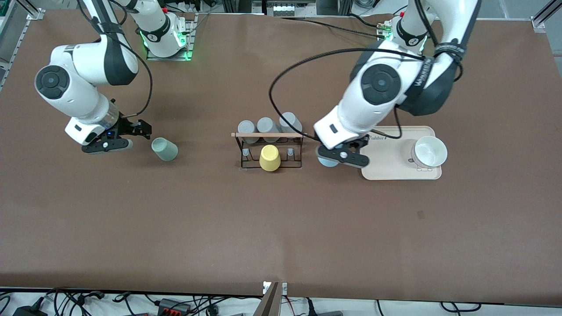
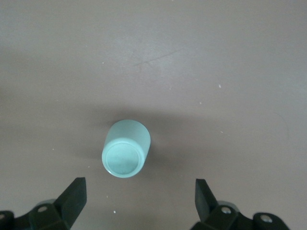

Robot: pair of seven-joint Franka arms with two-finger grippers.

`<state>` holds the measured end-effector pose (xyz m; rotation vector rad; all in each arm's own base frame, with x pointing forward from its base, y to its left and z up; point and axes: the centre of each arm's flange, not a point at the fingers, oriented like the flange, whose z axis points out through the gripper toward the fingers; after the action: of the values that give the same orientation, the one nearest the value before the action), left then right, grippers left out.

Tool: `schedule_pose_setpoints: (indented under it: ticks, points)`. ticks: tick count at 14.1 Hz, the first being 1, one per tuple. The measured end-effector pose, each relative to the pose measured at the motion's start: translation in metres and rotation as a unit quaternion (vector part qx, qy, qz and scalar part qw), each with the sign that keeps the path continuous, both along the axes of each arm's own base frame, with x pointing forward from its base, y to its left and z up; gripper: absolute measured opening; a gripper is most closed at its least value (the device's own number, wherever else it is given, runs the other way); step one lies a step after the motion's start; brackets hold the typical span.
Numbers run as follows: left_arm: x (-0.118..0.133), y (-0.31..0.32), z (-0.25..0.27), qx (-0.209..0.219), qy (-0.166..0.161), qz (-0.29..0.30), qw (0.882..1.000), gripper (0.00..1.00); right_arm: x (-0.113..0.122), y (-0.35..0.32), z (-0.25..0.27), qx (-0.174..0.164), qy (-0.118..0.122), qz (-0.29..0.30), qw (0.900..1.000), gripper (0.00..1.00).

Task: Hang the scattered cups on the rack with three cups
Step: 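Carry the blue cup to the rack while the right gripper reaches the mint cup, then hang the blue cup on the rack while the right gripper grasps the mint cup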

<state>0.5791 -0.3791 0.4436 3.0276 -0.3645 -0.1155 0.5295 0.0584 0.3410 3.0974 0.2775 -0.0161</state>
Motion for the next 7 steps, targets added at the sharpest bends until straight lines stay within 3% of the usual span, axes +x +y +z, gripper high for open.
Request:
schedule_pose_setpoints:
  ticks: [3, 7]
  points:
    - [-0.007, -0.039, -0.011, -0.004, -0.001, -0.014, 1.000, 0.67, -0.007, 0.003, -0.017, 0.001, -0.003, 0.004, 1.000, 1.00]
    - [0.007, -0.050, -0.023, -0.011, -0.004, -0.014, 1.000, 0.67, -0.012, 0.008, -0.039, 0.001, 0.001, 0.010, 1.000, 1.00]
